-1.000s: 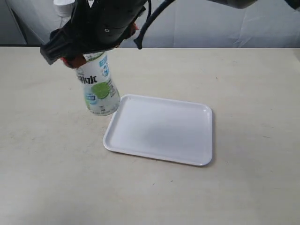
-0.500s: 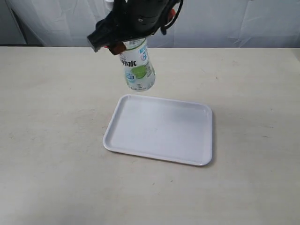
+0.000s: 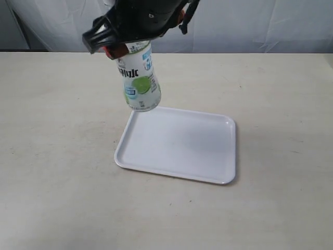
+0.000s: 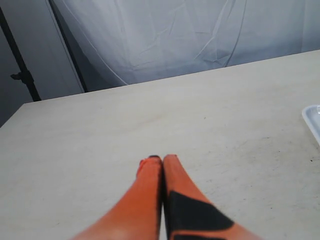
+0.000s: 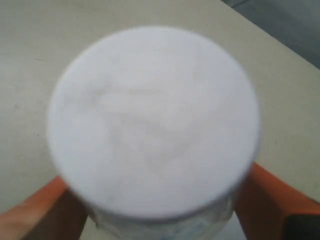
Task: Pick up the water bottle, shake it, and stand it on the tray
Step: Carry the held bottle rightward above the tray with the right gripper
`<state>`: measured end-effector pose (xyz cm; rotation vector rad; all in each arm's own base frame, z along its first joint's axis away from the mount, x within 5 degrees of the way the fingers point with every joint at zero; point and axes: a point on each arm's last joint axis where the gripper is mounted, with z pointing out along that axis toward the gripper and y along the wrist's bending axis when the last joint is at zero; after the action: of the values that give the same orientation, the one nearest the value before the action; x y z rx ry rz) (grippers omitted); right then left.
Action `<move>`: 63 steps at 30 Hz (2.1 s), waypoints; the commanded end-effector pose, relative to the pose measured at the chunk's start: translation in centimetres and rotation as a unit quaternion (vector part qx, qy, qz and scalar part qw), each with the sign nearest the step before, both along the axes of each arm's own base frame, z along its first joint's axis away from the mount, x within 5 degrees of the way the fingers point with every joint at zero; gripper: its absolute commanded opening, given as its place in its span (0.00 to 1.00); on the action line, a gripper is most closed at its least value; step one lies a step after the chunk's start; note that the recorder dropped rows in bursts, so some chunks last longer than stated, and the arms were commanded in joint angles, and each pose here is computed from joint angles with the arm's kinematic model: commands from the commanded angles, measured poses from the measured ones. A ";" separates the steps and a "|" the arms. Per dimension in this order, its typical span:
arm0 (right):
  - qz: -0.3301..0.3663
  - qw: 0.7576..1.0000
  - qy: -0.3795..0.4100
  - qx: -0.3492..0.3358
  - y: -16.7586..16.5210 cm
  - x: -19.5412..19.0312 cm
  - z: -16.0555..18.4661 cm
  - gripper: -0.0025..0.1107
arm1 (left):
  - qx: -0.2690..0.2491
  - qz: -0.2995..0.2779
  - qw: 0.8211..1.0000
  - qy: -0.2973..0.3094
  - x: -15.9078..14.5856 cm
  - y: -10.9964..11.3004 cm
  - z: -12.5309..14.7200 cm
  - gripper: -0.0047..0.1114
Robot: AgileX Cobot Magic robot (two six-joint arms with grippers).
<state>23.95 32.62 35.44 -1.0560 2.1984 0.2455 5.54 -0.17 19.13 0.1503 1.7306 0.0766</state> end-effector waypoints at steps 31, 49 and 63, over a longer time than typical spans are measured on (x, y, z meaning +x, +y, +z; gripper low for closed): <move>-0.020 0.987 -0.117 0.107 -6.6 -4.0 4.1 0.02 | 0.000 0.000 1.000 -0.007 0.0 0.0 0.0 0.04; -0.043 0.990 -0.130 0.038 -7.5 -3.3 -0.1 0.02 | 0.000 0.000 1.000 -0.007 0.0 0.0 0.0 0.04; -0.088 0.985 -0.144 0.030 -9.8 -1.0 -0.8 0.02 | 0.000 0.000 1.000 -0.007 0.0 0.0 0.0 0.04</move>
<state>22.17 23.76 33.51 -0.8841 2.0436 0.1183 5.54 -0.17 19.13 0.1503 1.7306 0.0766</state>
